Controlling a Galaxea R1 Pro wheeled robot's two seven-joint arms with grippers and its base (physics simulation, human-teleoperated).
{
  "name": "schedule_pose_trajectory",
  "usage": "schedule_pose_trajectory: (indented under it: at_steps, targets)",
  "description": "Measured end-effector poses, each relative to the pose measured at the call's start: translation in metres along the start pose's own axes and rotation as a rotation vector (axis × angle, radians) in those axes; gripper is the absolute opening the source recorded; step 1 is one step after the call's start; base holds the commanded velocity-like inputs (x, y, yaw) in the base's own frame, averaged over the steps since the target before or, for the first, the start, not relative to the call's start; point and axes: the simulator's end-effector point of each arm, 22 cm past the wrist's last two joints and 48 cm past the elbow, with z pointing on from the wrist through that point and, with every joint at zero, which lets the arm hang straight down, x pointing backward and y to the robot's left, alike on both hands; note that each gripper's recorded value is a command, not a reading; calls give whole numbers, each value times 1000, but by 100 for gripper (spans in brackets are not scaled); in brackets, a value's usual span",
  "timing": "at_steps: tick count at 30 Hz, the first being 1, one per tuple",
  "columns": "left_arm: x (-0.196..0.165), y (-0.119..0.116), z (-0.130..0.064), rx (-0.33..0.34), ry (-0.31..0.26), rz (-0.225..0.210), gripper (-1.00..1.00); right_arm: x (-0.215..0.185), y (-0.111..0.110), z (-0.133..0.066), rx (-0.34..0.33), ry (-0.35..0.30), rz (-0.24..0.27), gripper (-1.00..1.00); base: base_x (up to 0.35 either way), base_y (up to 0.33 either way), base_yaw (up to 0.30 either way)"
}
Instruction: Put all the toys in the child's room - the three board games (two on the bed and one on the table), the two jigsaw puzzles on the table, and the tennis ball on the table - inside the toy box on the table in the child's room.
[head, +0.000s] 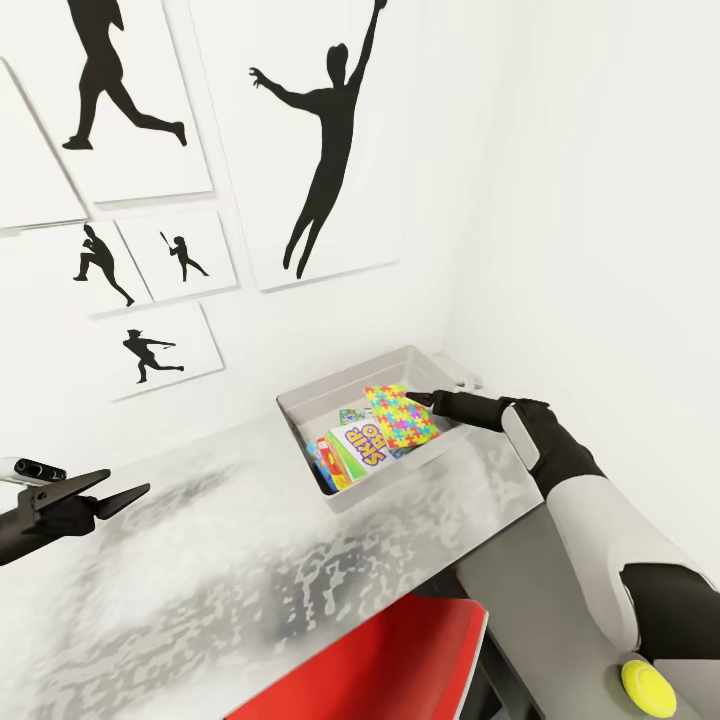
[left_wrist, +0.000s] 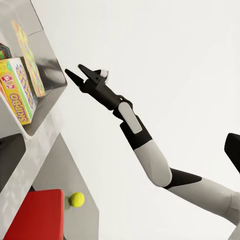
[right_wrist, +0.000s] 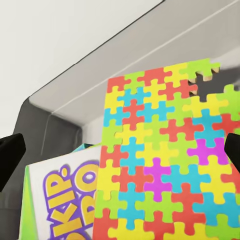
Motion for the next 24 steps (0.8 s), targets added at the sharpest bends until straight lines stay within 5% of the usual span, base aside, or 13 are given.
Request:
schedule_pose_trajectory:
  at_steps: [4, 9, 14, 24]
  targets:
    - [0, 0, 0, 1, 0, 0, 100, -10, 10, -4, -25, -22, -15, 100, 0, 0, 0]
    - [1, 0, 1, 2, 1, 1, 100, -32, 55, -21, -137, -51, -50, 100, 0, 0, 0]
    - [1, -1, 1, 3, 1, 1, 100, -45, 85, -54, -196, -94, -63, 100, 0, 0, 0]
    - [2, -1, 2, 6, 3, 1, 100, -44, 75, -118, -202, -179, 27, 100, 0, 0, 0]
